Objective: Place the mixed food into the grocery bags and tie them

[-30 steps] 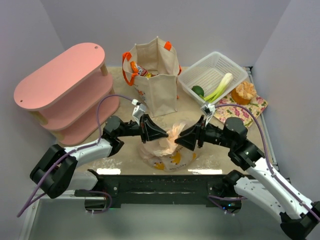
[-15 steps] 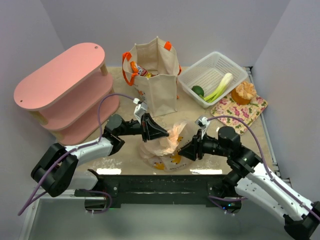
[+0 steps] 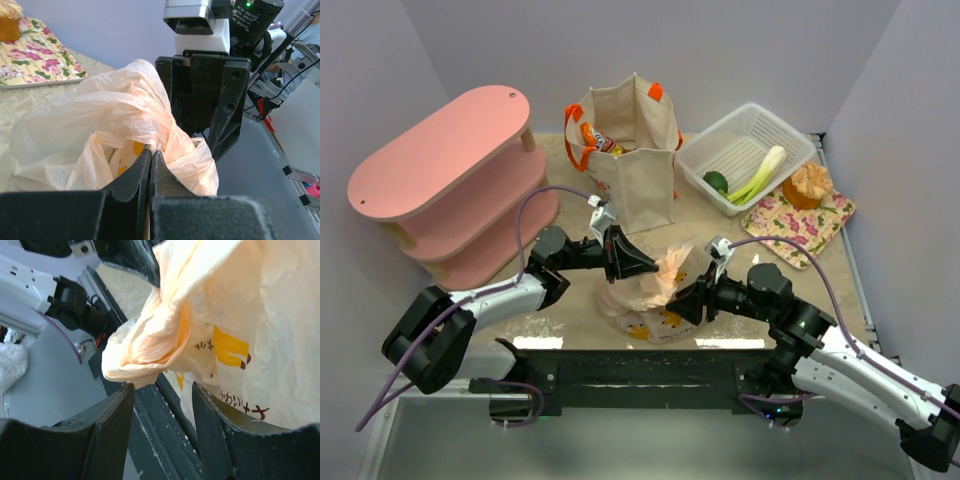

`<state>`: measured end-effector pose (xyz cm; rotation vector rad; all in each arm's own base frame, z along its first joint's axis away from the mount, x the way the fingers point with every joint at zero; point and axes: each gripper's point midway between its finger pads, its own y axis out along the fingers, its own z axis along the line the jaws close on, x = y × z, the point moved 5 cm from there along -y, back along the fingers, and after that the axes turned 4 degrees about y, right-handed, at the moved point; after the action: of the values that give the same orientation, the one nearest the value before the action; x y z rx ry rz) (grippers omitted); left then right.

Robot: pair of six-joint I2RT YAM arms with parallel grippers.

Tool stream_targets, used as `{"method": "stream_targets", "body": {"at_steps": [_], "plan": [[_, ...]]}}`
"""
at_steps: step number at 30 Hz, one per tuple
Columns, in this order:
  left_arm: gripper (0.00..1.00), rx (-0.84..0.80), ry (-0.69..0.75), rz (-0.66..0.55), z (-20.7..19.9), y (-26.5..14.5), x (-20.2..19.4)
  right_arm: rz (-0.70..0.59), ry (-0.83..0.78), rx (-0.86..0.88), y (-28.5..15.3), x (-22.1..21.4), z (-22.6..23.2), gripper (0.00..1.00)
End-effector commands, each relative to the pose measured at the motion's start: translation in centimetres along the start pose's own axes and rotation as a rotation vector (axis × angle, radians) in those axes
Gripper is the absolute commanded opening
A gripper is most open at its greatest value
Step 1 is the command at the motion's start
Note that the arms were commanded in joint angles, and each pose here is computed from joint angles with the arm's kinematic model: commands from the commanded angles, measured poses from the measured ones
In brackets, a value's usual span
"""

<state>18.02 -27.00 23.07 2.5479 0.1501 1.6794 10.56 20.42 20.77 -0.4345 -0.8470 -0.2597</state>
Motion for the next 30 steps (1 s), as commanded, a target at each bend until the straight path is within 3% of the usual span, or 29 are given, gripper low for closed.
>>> {"method": "stream_targets", "body": {"at_steps": [1,19,30], "plan": [[0.0,-0.009,0.069,-0.031,0.0,0.6,1.5,-0.117,-0.015,0.026,0.4,2.1,0.8,0.55],[0.0,-0.012,0.074,-0.033,0.1,0.7,1.7,-0.109,0.014,0.087,1.2,1.3,1.8,0.54],[0.0,-0.016,0.075,-0.034,0.0,0.8,1.8,-0.122,0.03,0.038,1.9,1.3,1.2,0.47]]}}
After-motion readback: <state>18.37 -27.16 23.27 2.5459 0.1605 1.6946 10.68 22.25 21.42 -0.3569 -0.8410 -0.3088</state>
